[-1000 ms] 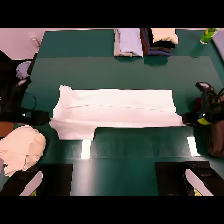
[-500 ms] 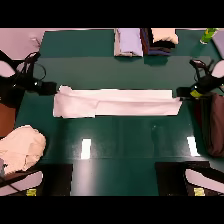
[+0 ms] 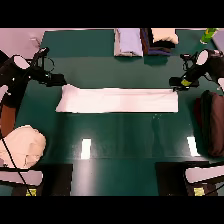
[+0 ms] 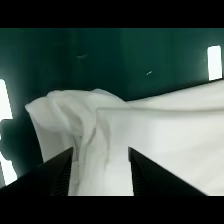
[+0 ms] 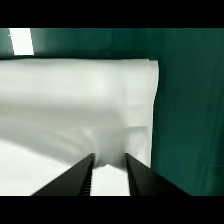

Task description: Fold the shirts.

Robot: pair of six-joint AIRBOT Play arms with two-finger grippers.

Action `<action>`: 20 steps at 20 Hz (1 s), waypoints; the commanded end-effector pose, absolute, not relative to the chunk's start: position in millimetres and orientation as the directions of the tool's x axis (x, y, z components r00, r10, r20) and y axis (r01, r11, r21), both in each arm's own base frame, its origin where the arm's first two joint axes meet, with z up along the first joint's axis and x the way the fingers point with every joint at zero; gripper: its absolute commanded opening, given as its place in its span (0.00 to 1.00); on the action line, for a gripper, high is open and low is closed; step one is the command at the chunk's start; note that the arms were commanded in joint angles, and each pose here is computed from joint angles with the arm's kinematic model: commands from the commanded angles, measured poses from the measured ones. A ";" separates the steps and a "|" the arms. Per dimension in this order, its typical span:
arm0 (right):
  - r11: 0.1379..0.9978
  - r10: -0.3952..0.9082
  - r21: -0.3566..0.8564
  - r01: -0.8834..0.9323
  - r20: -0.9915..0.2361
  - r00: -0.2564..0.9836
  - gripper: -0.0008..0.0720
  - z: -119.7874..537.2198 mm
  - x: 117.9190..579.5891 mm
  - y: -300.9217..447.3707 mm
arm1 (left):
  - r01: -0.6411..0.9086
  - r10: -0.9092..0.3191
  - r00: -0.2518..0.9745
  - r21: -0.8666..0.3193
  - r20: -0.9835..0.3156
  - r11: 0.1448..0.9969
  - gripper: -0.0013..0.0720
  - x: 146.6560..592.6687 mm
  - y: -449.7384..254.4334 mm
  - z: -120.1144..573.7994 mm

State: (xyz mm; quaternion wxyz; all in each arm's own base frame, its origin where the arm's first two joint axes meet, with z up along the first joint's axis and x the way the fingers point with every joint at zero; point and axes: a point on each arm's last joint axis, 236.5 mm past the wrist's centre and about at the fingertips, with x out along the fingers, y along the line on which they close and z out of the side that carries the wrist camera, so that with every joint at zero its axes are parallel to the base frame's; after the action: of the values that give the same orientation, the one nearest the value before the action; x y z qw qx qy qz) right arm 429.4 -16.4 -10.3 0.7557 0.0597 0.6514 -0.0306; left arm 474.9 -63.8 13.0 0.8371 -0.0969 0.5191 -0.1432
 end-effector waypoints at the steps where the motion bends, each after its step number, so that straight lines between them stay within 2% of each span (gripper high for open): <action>1: 0.983 0.095 0.124 0.138 -0.975 0.199 0.54 -3.2 450.8 -9.3 | 0.112 -0.368 0.431 -0.356 -0.824 0.928 0.60 481.1 -70.2 20.4; 2: 0.980 0.114 0.146 0.135 -0.968 0.222 0.62 5.4 456.1 -9.1 | 0.118 -0.382 0.423 -0.368 -0.822 0.922 0.59 479.2 -73.4 24.9; 4: 0.981 0.112 0.141 0.129 -0.971 0.213 0.65 14.9 453.2 -18.8 | 0.131 -0.427 0.385 -0.409 -0.818 0.903 0.59 470.3 -84.0 32.7; 5: 0.980 0.112 0.140 0.140 -0.975 0.190 0.70 14.6 446.5 -25.1 | 0.132 -0.443 0.370 -0.425 -0.817 0.895 0.59 466.7 -87.8 33.7; 6: 0.979 0.113 0.139 0.151 -0.979 0.168 0.73 11.5 439.2 -31.3 | 0.135 -0.449 0.352 -0.431 -0.821 0.892 0.35 462.5 -89.4 32.4; 7: 0.978 0.115 0.138 0.157 -0.982 0.150 0.74 6.1 430.8 -35.8 | 0.150 -0.457 0.338 -0.433 -0.822 0.889 0.05 459.3 -91.3 32.1; 12: 0.955 0.143 0.164 0.245 -0.985 0.101 0.74 -39.2 394.3 -51.6 | 0.180 -0.498 0.320 -0.465 -0.806 0.867 0.05 455.4 -115.0 35.9; 14: 0.941 0.187 0.206 0.268 -0.978 0.094 0.74 -57.6 388.2 -41.0 | 0.224 -0.512 0.305 -0.462 -0.803 0.858 0.05 451.6 -138.8 35.7; 20: 0.943 0.186 0.202 0.265 -0.979 0.086 0.74 -82.5 380.4 -30.9 | 0.342 -0.550 0.282 -0.453 -0.786 0.823 0.05 438.2 -210.2 37.1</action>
State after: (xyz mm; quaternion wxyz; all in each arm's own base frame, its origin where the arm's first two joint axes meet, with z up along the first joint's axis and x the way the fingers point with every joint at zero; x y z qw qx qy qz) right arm 382.5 -34.3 -72.8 0.7164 0.1616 0.6781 -0.0270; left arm 443.4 -181.7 35.3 0.7944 -0.1085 0.5367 -0.2628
